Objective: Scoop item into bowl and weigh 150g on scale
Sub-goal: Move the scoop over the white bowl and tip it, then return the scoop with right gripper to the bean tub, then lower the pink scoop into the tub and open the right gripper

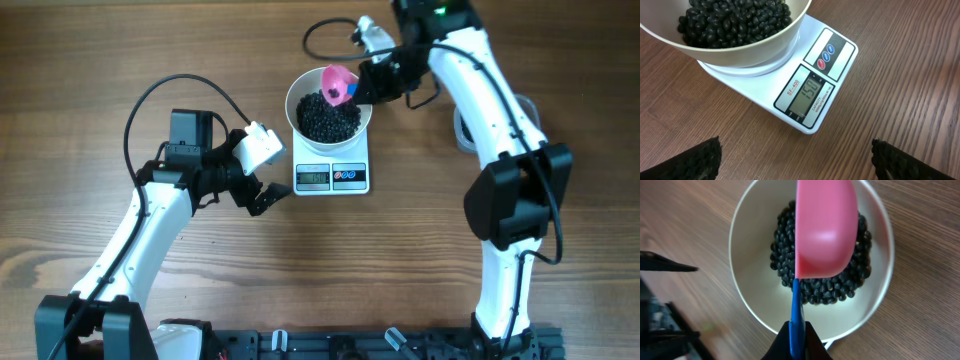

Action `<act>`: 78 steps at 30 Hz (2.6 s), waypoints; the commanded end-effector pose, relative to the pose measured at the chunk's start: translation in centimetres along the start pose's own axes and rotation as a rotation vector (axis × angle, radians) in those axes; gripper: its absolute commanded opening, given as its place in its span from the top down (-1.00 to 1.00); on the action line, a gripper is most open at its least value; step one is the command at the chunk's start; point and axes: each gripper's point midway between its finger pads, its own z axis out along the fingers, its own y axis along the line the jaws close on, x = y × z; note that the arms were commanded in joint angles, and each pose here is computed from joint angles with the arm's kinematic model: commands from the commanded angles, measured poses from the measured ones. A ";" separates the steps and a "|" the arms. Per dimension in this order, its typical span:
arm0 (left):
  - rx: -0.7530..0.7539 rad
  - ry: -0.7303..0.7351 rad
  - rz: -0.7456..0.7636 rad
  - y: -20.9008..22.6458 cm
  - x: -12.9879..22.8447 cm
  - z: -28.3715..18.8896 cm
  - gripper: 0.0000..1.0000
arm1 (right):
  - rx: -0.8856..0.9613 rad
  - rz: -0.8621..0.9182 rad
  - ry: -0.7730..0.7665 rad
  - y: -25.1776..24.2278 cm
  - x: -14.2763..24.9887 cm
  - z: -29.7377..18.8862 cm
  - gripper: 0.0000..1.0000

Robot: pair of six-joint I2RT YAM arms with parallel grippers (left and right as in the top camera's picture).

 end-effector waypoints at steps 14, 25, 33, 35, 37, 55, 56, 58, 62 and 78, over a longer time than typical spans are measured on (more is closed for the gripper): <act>0.027 -0.006 -0.011 -0.5 0.2 0.3 -1.00 | -0.065 0.002 -0.137 1.6 -0.1 -7.5 0.91; 0.027 -0.006 -0.011 -0.5 0.2 0.3 -1.00 | 0.095 0.189 -0.180 -3.5 5.9 -17.2 0.91; 0.027 -0.006 -0.011 -0.5 0.2 0.3 -1.00 | 0.251 0.338 -0.169 -10.2 9.9 -20.7 0.91; 0.027 -0.006 -0.011 -0.5 0.2 0.3 -1.00 | 0.312 0.377 -0.160 -12.0 11.1 -21.6 0.91; 0.027 -0.006 -0.011 -0.5 0.2 0.3 -1.00 | 0.378 0.411 -0.139 -13.5 12.2 -22.3 0.91; 0.027 -0.006 -0.011 -0.5 0.2 0.3 -1.00 | 0.938 0.503 0.212 -16.8 16.2 -15.5 0.91; 0.027 -0.006 -0.011 -0.5 0.2 0.3 -1.00 | 0.991 0.491 0.213 -16.7 16.0 -15.7 0.91; 0.027 -0.006 -0.011 -0.5 0.2 0.3 -1.00 | 1.062 0.461 0.211 -16.2 15.4 -15.9 0.91; 0.027 -0.006 -0.011 -0.5 0.2 0.3 -1.00 | 1.139 0.423 0.197 -15.3 14.5 -15.9 0.92; 0.027 -0.006 -0.011 -0.5 0.2 0.3 -1.00 | 0.355 1.041 -0.089 -15.3 13.4 -9.5 0.91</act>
